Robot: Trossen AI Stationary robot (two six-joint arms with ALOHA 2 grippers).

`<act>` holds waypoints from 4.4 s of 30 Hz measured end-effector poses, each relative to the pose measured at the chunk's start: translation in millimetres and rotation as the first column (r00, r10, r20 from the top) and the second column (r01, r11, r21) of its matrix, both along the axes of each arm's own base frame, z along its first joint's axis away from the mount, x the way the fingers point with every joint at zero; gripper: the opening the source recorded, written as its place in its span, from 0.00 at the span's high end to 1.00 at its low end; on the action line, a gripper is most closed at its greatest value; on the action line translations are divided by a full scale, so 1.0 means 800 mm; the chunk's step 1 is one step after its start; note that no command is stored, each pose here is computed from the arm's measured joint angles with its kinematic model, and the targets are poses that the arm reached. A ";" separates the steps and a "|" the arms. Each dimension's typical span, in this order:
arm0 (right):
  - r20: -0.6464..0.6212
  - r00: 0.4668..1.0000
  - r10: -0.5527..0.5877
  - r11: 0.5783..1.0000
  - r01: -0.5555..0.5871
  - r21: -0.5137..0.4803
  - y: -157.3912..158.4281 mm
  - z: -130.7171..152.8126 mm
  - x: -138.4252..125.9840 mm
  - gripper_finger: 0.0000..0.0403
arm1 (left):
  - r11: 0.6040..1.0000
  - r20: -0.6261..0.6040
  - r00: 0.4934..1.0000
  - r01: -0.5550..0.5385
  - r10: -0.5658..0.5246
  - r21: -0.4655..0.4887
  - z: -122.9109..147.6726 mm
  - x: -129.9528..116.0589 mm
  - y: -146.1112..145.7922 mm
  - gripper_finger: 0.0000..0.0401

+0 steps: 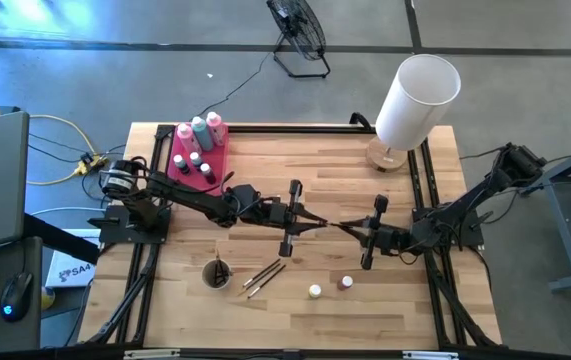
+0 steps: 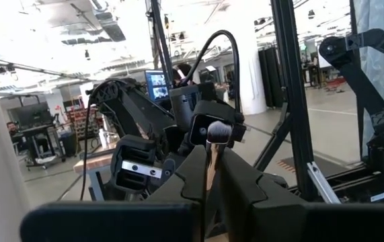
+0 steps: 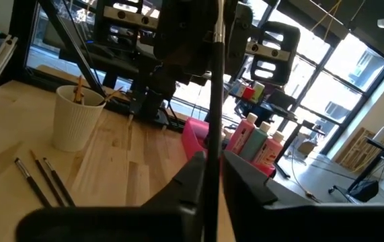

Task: Pick & Place Paint Supplies
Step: Put the silver paintbrush into the light brown cup, then put the small pink paint bottle into the pink bin

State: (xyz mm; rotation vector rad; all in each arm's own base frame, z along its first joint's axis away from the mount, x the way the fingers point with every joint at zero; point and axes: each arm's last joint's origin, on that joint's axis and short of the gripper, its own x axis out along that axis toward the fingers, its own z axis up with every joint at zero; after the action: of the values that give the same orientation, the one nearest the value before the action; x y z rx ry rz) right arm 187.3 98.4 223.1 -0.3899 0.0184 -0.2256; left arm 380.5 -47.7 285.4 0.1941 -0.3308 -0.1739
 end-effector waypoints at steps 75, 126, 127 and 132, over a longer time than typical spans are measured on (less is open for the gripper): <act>0.054 0.967 -0.248 0.951 0.232 0.206 0.029 0.022 -0.060 0.58 | 0.812 -0.666 0.682 -0.550 0.302 -0.195 -0.019 -0.316 -0.202 0.96; 0.049 0.981 -0.187 0.973 0.178 0.146 0.031 0.022 -0.059 0.58 | 0.655 -0.747 0.466 -0.753 0.474 -0.054 -0.064 -0.260 -0.176 0.50; 0.049 0.981 -0.188 0.973 0.179 0.146 0.031 0.022 -0.059 0.58 | 0.660 -0.747 0.473 -0.749 0.467 -0.061 -0.058 -0.260 -0.174 0.50; 0.049 0.981 -0.187 0.973 0.178 0.146 0.031 0.022 -0.059 0.58 | 0.699 -0.737 0.534 -0.705 0.414 -0.118 -0.027 -0.269 -0.163 0.50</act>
State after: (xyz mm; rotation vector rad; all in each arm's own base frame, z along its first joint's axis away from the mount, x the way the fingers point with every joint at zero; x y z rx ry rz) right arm 140.5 123.6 240.9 -0.2397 0.0088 -0.4162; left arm 165.1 -178.2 263.9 -0.1955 0.4488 0.5060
